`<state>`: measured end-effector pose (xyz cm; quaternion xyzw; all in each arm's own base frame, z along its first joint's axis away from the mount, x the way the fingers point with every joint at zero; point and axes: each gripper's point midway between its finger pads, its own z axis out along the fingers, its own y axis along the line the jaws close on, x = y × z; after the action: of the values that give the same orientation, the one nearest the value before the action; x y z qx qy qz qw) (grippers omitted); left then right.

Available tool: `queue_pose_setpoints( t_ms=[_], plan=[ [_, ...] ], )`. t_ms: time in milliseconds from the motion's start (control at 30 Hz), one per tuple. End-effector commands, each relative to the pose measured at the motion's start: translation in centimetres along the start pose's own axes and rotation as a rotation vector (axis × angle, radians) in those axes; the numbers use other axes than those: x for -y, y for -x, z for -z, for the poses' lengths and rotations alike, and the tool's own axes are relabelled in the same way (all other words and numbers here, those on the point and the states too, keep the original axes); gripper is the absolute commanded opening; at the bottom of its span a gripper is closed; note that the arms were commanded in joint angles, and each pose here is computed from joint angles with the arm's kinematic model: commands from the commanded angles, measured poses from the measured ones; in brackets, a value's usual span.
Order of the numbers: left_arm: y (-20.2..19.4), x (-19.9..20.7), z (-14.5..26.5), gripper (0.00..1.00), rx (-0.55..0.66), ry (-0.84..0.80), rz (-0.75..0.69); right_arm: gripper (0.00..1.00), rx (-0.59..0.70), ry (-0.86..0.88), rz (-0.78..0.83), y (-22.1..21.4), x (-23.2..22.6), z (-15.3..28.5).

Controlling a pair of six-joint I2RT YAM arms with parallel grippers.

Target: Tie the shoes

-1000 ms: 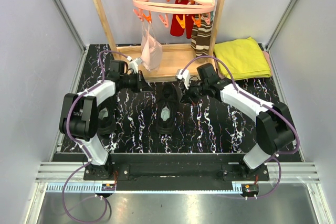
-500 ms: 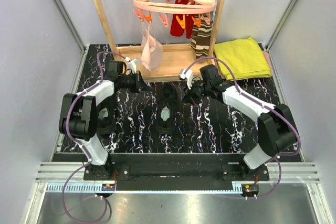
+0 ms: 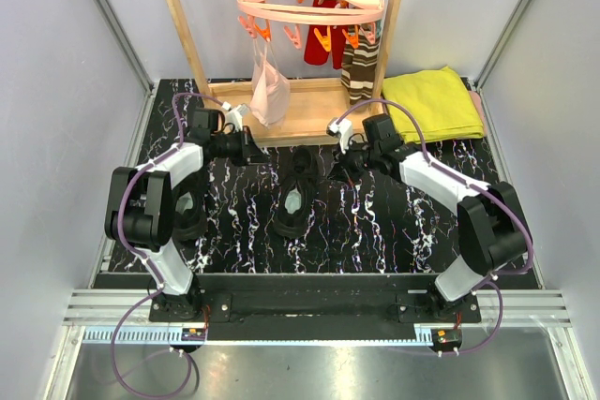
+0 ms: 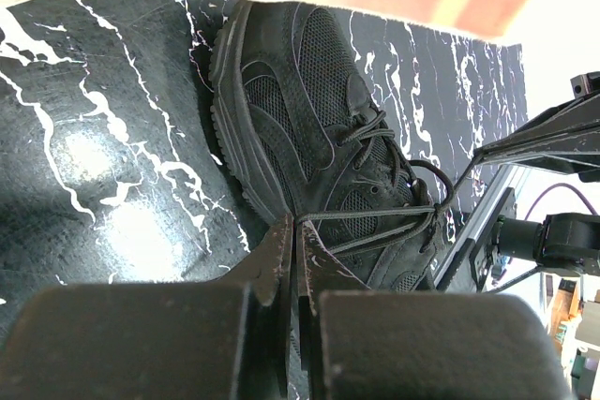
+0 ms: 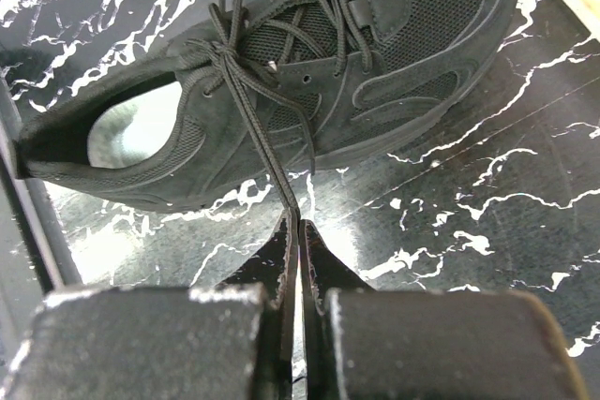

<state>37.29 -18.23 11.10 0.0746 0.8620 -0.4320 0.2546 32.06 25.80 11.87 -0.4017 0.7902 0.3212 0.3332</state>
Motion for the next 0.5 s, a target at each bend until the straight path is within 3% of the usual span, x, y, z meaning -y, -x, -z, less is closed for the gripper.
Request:
queue_pose_setpoints(
  t_ms=[0, 467],
  plan=[
    [3.1, -3.5, 1.6, 0.0, 0.112, 0.128, -0.054, 0.0, -0.084, -0.124, 0.007, -2.8, 3.0, 1.0],
    [2.8, -3.8, 1.3, 0.0, 0.1, 0.135, -0.058, 0.0, -0.103, -0.127, 0.011, -3.5, 4.2, -0.4]
  ],
)
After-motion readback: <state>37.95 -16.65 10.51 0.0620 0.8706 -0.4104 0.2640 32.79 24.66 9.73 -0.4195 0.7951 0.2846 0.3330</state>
